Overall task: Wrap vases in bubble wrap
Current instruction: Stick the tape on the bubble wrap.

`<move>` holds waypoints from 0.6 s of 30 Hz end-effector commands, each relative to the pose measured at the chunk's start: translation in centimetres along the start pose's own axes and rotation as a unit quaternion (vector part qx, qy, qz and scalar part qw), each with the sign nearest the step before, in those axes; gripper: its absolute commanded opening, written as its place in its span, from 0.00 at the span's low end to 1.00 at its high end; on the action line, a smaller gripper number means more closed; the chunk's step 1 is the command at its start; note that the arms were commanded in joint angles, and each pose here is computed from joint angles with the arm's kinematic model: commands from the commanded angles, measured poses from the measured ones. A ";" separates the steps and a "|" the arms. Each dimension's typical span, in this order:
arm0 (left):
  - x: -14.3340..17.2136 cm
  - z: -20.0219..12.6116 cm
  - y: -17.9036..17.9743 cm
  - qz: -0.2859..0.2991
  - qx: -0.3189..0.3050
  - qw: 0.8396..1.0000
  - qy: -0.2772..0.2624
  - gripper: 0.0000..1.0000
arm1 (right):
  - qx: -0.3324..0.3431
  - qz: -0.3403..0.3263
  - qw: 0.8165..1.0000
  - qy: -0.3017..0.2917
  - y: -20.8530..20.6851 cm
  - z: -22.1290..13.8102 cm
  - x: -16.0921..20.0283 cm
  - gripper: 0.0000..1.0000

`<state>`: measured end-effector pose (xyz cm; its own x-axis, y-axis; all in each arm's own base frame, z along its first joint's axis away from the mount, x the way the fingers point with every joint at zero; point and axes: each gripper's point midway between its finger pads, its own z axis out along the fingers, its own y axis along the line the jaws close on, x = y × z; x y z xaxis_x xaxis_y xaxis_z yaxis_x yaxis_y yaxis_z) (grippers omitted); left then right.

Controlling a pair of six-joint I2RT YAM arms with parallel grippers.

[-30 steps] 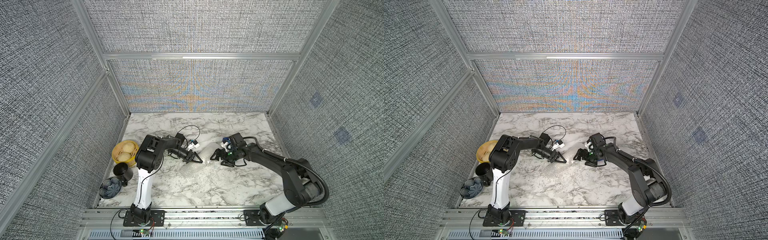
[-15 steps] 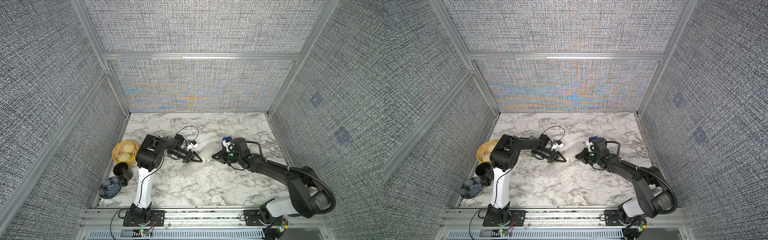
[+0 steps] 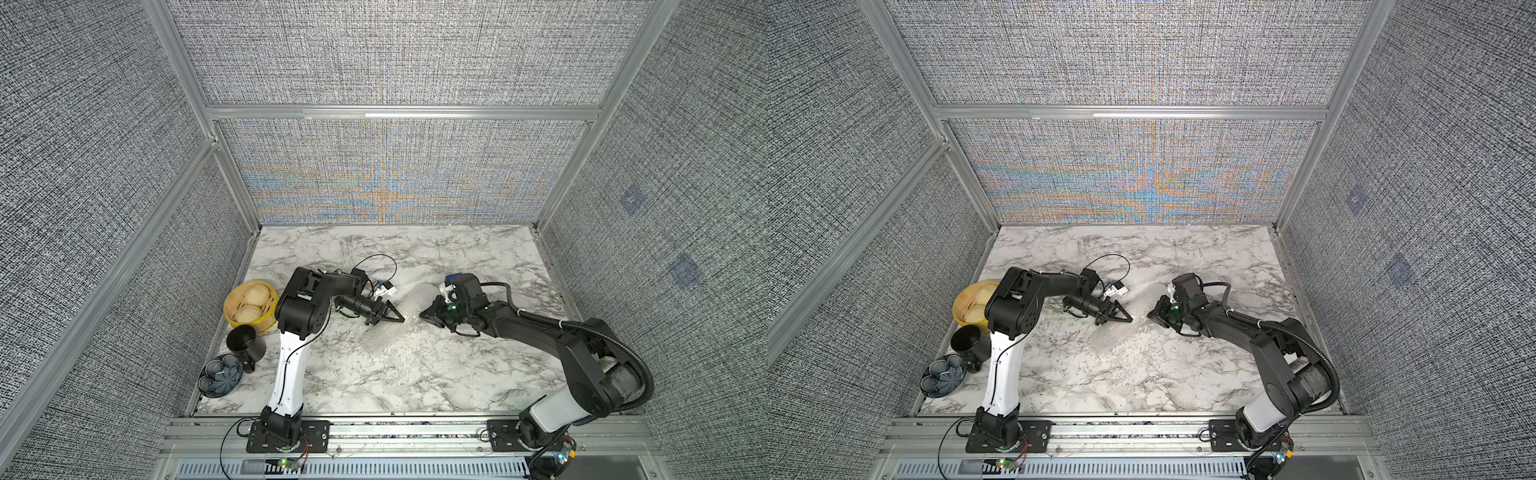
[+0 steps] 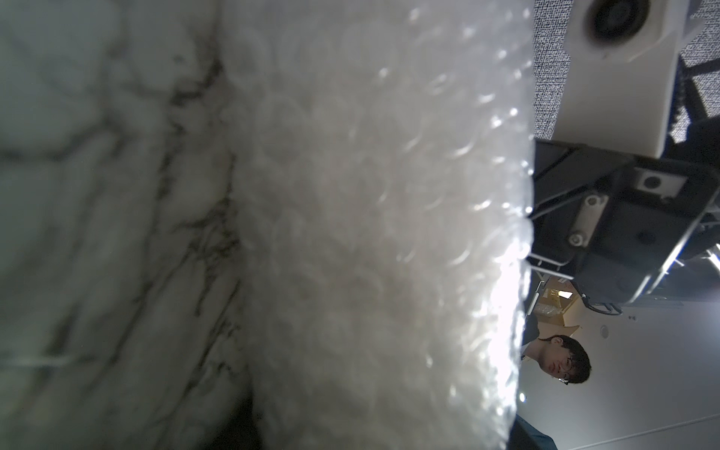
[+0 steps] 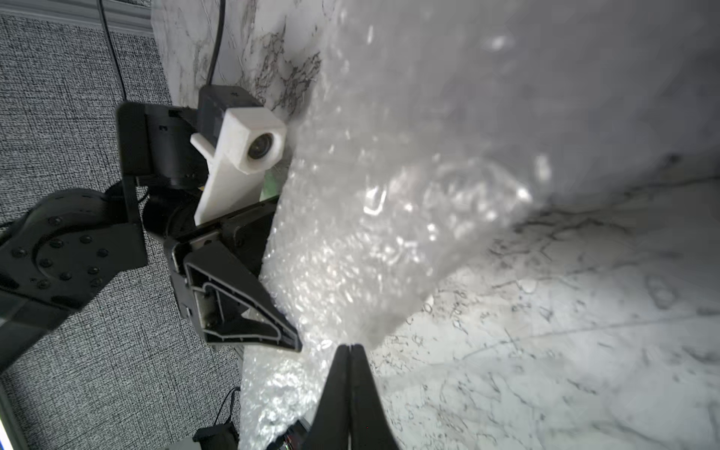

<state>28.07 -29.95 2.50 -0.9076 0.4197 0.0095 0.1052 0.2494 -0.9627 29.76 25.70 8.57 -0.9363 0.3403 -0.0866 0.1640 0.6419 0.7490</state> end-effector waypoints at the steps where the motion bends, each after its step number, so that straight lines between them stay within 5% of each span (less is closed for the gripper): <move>1: 1.1 -1.6 9.3 -0.008 -0.226 0.974 0.025 0.59 | 0.042 0.019 0.999 -0.004 -2.4 -0.3 0.8 0.00; 12: 1.1 -1.6 8.9 0.002 -0.223 0.975 0.022 0.59 | 0.031 0.022 0.999 -0.013 -2.2 4.0 -1.9 0.00; 18: 1.1 -1.6 8.6 0.006 -0.219 0.975 0.022 0.59 | 0.009 0.058 0.996 -0.072 -3.4 6.0 -3.1 0.00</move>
<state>27.98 -29.90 2.58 -0.9078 0.4194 -0.0038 0.1178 0.2461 -0.9621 31.95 26.31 1.78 -0.9070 0.4188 -0.0439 0.2713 0.6608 0.6998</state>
